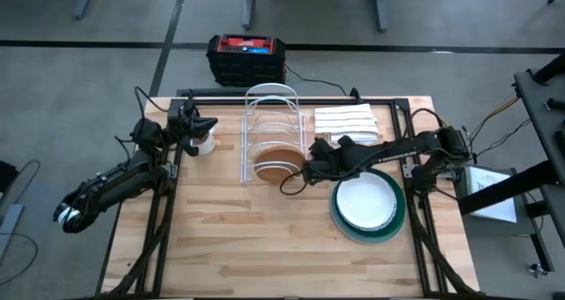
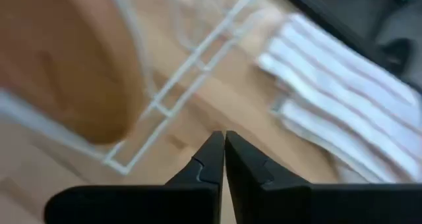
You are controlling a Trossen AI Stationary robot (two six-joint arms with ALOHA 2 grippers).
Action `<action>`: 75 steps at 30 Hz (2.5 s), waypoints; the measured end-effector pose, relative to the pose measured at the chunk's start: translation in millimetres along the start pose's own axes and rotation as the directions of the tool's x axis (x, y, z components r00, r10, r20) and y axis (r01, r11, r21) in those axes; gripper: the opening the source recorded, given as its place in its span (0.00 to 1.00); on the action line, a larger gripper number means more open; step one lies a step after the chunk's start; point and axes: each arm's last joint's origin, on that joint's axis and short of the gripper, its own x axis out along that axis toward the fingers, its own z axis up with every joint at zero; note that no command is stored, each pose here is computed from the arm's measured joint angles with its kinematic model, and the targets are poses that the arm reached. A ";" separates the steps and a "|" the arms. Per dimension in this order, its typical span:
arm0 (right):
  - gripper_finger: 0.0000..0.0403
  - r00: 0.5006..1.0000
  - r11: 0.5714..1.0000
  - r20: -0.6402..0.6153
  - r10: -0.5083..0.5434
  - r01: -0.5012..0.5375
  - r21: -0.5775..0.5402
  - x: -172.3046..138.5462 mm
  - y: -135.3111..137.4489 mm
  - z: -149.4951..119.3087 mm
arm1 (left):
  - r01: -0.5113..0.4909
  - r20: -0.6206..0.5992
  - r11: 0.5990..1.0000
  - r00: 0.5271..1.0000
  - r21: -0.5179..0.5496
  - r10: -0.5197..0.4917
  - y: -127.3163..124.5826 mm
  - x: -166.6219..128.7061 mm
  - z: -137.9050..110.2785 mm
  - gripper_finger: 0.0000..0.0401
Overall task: Sort dishes
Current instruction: Put the brown plate in the dish rack, then put the white plate in the dish rack
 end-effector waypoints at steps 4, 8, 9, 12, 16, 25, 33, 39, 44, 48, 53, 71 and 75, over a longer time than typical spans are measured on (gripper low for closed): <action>0.00 0.992 0.993 0.039 0.119 -0.119 -0.011 11.8 7.2 6.1 | 0.000 0.000 1.000 1.000 0.006 0.000 0.0 0.0 0.0 0.00; 0.00 0.979 0.983 0.087 0.182 -0.181 -0.025 15.0 12.1 10.8 | 0.000 0.000 1.000 1.000 0.007 0.000 0.0 0.0 0.0 0.00; 0.00 0.977 0.982 0.095 0.189 -0.188 -0.025 14.8 12.8 11.7 | 0.000 0.001 1.000 1.000 0.007 0.000 0.0 0.0 0.1 0.00; 0.00 0.974 0.980 0.107 0.200 -0.197 -0.035 14.5 13.9 13.0 | 0.000 0.000 1.000 1.000 0.007 0.000 0.0 0.0 0.1 0.00; 0.00 0.969 0.977 0.125 0.213 -0.210 -0.040 14.0 15.3 15.0 | 0.000 0.000 1.000 1.000 0.008 0.000 0.0 0.0 0.1 0.00; 0.00 0.942 0.959 0.181 0.281 -0.273 -0.073 11.4 21.1 22.3 | 0.000 0.000 1.000 1.000 0.007 0.000 0.0 0.0 0.0 0.00; 0.00 0.945 0.967 0.207 0.252 -0.240 -0.084 8.8 20.4 25.5 | 0.000 0.001 1.000 1.000 0.007 0.000 0.0 0.0 0.1 0.00; 0.00 0.948 0.972 0.217 0.234 -0.222 -0.078 -2.8 11.5 28.8 | -0.001 0.000 1.000 1.000 0.007 0.001 0.0 0.0 0.0 0.00; 0.00 0.963 0.972 0.140 0.230 -0.221 -0.076 -24.0 -10.7 22.9 | -0.001 0.000 1.000 1.000 0.007 0.001 0.1 0.1 0.0 0.00; 0.00 0.962 0.955 -0.008 0.272 -0.271 -0.119 -42.2 -33.9 13.2 | -0.001 0.000 1.000 1.000 0.015 0.001 0.2 0.1 -0.1 0.00; 0.00 0.939 0.932 -0.142 0.314 -0.334 -0.141 -58.6 -56.9 1.7 | -0.002 -0.001 1.000 1.000 0.016 0.002 0.3 0.2 -0.2 0.00; 0.07 0.858 0.979 -0.498 0.128 -0.028 0.203 -30.3 -107.4 -79.0 | -0.032 -0.019 0.999 0.999 0.003 0.032 5.0 2.2 -4.2 0.00; 0.11 0.834 0.979 -0.546 0.082 0.036 0.203 -17.6 -111.6 -96.1 | -0.046 -0.027 0.999 0.999 -0.007 0.046 7.1 3.0 -6.0 0.00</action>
